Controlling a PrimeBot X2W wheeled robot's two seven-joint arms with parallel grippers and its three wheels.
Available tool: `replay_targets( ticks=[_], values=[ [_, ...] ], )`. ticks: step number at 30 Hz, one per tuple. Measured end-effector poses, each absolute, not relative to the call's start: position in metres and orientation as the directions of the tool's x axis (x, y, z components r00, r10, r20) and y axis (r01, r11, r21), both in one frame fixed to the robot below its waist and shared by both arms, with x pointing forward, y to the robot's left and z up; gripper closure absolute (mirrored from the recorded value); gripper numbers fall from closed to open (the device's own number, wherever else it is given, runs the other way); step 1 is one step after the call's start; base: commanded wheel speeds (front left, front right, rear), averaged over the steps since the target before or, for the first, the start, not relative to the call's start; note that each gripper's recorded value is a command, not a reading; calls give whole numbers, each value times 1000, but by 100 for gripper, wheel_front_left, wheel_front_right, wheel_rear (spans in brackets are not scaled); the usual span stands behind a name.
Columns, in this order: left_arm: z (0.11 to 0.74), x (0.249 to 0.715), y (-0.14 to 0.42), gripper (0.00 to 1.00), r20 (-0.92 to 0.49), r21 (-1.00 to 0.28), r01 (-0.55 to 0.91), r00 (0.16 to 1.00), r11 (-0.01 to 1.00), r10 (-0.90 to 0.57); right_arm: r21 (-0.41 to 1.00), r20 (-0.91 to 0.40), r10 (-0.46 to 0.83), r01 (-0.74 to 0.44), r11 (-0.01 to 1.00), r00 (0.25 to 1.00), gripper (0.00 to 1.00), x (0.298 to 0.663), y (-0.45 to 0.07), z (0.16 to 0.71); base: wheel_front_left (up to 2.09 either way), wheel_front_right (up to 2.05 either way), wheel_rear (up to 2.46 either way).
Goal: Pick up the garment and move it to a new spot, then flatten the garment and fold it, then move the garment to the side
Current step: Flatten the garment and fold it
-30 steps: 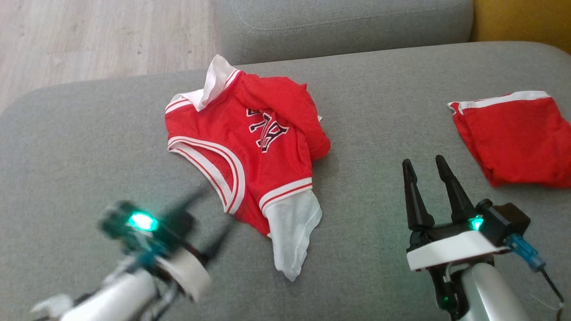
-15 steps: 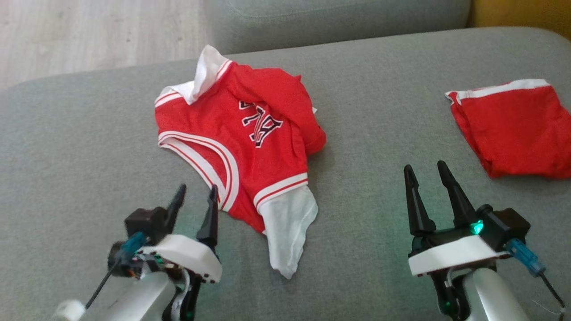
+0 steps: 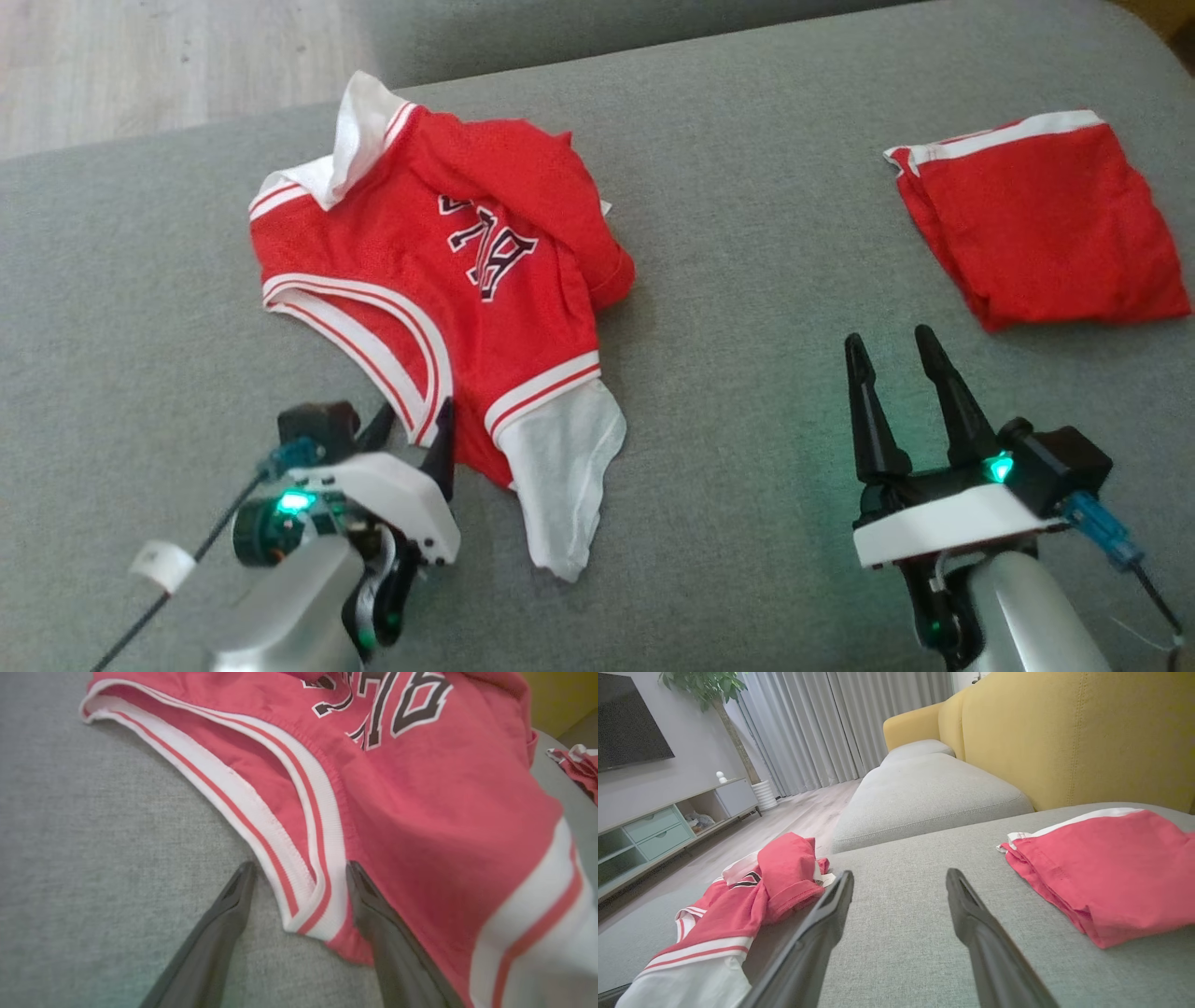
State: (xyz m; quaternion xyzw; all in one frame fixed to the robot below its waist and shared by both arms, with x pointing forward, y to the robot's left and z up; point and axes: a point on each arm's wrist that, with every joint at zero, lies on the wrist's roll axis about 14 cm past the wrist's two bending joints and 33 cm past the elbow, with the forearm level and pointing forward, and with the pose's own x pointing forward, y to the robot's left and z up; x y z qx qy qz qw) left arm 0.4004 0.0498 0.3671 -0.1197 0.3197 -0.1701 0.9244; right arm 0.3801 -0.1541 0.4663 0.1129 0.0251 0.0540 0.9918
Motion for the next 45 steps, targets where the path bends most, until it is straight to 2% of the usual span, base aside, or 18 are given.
replay_targets(
  ticks=[2,3,4,8,13,21,27,31,32,33,36,39,45],
  values=[
    [367,403,48,0,-553,-330,246,732,911,-398,226,-38,109,-98,969,993,0,380,-155,466,0,0,0],
    [367,404,45,77,-556,-335,254,724,907,-408,225,-37,106,-95,970,994,0,381,-156,467,0,0,0],
    [367,406,44,100,-557,-336,262,720,905,-415,224,-36,104,-93,970,994,0,381,-157,467,0,0,0],
    [368,410,46,100,-550,-332,271,723,903,-419,222,-28,101,-92,971,995,0,383,-159,470,0,0,0],
    [383,422,64,100,-479,-308,239,797,921,-368,224,-13,103,-98,970,995,0,383,-158,474,0,0,0],
    [433,466,159,100,-353,-127,135,920,983,-171,227,6,139,-137,964,990,0,387,-146,480,0,0,0],
    [467,491,211,100,-308,6,79,949,997,-73,231,-3,158,-153,961,987,0,391,-139,476,0,0,0],
    [471,499,234,100,-332,72,47,943,996,-21,233,-13,163,-156,960,987,0,392,-137,473,0,0,0],
    [470,499,239,78,-338,94,36,941,995,-2,233,-16,164,-156,960,986,0,392,-137,472,0,0,0],
    [468,500,244,0,-342,121,29,940,992,14,233,-18,164,-155,960,986,0,392,-137,471,0,0,0],
    [464,499,246,0,-344,168,33,939,985,27,234,-22,164,-154,960,986,0,391,-137,470,0,0,0],
    [470,502,237,0,-282,185,43,959,982,11,234,-25,163,-153,960,986,0,392,-137,469,0,0,0],
    [494,502,211,0,-143,118,47,989,992,-30,232,-15,171,-163,959,985,0,394,-135,472,0,0,0]
  ],
)
